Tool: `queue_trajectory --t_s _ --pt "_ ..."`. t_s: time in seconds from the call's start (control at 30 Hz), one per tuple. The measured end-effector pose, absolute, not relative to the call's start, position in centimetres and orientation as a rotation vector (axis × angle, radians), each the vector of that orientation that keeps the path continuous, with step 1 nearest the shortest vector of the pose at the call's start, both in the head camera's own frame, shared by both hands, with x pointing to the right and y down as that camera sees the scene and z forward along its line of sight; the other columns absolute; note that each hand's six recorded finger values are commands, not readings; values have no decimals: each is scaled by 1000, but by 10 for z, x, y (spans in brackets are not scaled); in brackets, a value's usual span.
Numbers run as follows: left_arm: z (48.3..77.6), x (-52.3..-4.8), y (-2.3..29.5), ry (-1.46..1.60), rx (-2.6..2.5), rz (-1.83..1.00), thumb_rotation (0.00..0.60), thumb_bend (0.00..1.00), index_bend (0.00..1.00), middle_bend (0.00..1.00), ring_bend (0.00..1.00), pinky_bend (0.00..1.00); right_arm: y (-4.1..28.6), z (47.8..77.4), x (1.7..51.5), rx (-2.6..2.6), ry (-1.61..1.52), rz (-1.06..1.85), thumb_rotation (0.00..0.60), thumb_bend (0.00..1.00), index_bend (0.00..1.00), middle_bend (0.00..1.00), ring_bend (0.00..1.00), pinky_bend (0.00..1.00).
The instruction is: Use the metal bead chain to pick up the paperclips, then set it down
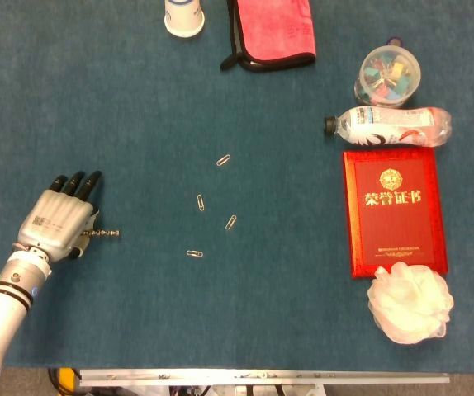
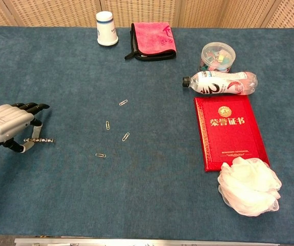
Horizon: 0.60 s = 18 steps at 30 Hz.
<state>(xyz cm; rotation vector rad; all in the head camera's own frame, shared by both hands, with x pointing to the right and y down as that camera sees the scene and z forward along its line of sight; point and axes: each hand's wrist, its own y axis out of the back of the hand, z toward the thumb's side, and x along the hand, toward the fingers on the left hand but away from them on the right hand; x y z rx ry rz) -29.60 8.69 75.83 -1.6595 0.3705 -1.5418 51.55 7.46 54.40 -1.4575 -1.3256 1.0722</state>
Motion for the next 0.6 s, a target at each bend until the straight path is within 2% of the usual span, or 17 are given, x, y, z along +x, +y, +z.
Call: queue_trajectory --t_s 0.6 --pt "726 -278 89 312 -1525 -1464 600 412 595 0 0 106 78 537 517 -1458 -1341 1043 600 351 366 362 321 451"
